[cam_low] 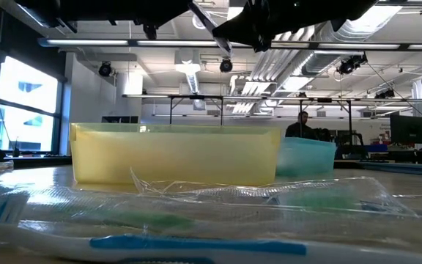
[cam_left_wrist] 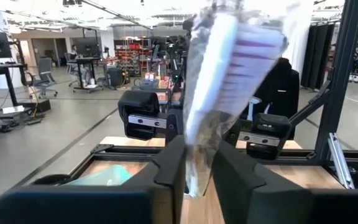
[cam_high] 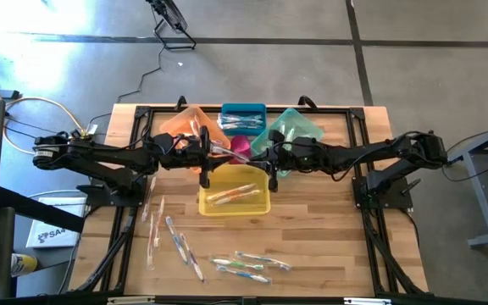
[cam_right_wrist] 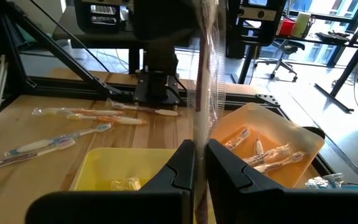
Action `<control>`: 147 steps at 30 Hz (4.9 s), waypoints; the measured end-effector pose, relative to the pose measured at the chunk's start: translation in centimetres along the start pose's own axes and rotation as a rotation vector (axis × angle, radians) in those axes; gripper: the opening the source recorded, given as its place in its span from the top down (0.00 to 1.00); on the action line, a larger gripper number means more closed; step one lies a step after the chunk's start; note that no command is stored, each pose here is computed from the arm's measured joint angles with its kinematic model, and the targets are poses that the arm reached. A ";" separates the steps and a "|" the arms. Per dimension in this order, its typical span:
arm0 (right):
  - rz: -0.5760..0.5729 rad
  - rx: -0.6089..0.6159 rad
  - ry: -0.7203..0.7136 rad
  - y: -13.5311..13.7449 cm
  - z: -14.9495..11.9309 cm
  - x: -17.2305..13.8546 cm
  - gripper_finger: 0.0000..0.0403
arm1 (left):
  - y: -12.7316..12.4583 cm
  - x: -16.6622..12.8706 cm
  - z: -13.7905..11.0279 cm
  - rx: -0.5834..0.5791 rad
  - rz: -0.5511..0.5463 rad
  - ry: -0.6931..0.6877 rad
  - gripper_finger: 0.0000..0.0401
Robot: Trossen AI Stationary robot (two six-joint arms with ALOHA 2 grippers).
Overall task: Pick & Place Toothbrushes
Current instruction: Put the purple toothbrush into the orange bin, then put the blue toothbrush into the blue bin
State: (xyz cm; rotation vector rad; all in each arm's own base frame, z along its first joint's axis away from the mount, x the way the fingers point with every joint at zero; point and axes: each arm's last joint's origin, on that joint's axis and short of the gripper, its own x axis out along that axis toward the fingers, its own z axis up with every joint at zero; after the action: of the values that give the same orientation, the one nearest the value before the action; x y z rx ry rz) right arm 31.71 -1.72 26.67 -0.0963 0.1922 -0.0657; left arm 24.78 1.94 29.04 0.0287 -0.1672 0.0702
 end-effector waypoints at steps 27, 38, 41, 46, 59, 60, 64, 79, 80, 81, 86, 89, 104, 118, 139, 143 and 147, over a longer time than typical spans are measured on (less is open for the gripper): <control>0.042 0.004 -0.001 0.1 0.0 0.0 0.66 | 0.0 0.0 -0.1 0.001 0.002 0.004 0.93; 0.000 0.076 0.060 -0.1 0.1 -0.9 0.35 | 0.5 -0.4 0.2 0.029 0.093 0.018 0.93; -0.061 0.073 0.135 -0.2 0.0 -1.9 0.33 | 1.3 -1.3 0.8 0.016 0.135 0.036 0.93; -0.098 0.070 0.146 -0.4 0.6 -3.1 0.33 | 3.2 -2.8 1.8 -0.025 0.225 0.054 0.93; -0.093 0.067 0.191 -0.5 0.6 -4.0 0.37 | 8.5 -6.8 0.5 -0.358 0.559 0.251 0.93; -0.093 0.066 0.199 -0.5 0.6 -4.0 0.37 | 8.9 -7.1 0.3 -0.376 0.577 0.261 0.93; -0.095 0.091 0.211 -0.4 0.4 -4.0 0.39 | 10.0 -7.9 -0.4 -0.448 0.644 0.314 0.93; -0.096 0.113 0.234 -0.4 0.2 -4.1 0.42 | 13.4 -8.3 -6.3 -0.633 0.667 0.474 0.93; -0.096 0.113 0.236 -0.4 0.2 -4.1 0.42 | 13.6 -8.2 -6.6 -0.643 0.655 0.464 0.93; -0.096 0.113 0.238 -0.4 0.2 -4.1 0.42 | 13.8 -8.1 -6.9 -0.653 0.651 0.458 0.93; -0.097 0.114 0.238 -0.4 0.1 -4.1 0.42 | 14.3 -7.8 -8.7 -0.684 0.677 0.520 0.93; -0.097 0.115 0.238 -0.4 0.1 -4.1 0.42 | 14.6 -7.6 -9.5 -0.690 0.693 0.540 0.93; -0.097 0.115 0.239 -0.4 0.1 -4.1 0.42 | 14.9 -7.6 -10.7 -0.599 0.729 0.608 0.67; -0.097 0.115 0.239 -0.4 0.1 -4.1 0.42 | 15.2 -7.1 -10.0 -0.527 0.698 0.545 0.62; -0.108 0.164 0.212 -0.5 0.3 -4.0 0.44 | 12.2 -5.2 -9.9 -0.437 0.481 0.592 0.71; -0.112 0.187 0.206 -0.5 0.4 -4.0 0.52 | 10.9 -4.7 -9.1 -0.366 0.463 0.574 0.81; -0.113 0.191 0.206 -0.5 0.4 -4.0 0.63 | 9.8 -4.6 -7.8 -0.327 0.421 0.531 0.88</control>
State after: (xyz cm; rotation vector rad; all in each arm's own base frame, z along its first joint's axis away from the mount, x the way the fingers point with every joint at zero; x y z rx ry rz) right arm 27.84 -1.85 27.83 0.0908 0.3851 -0.2066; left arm 20.85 11.68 20.81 -0.3505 0.3510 0.4641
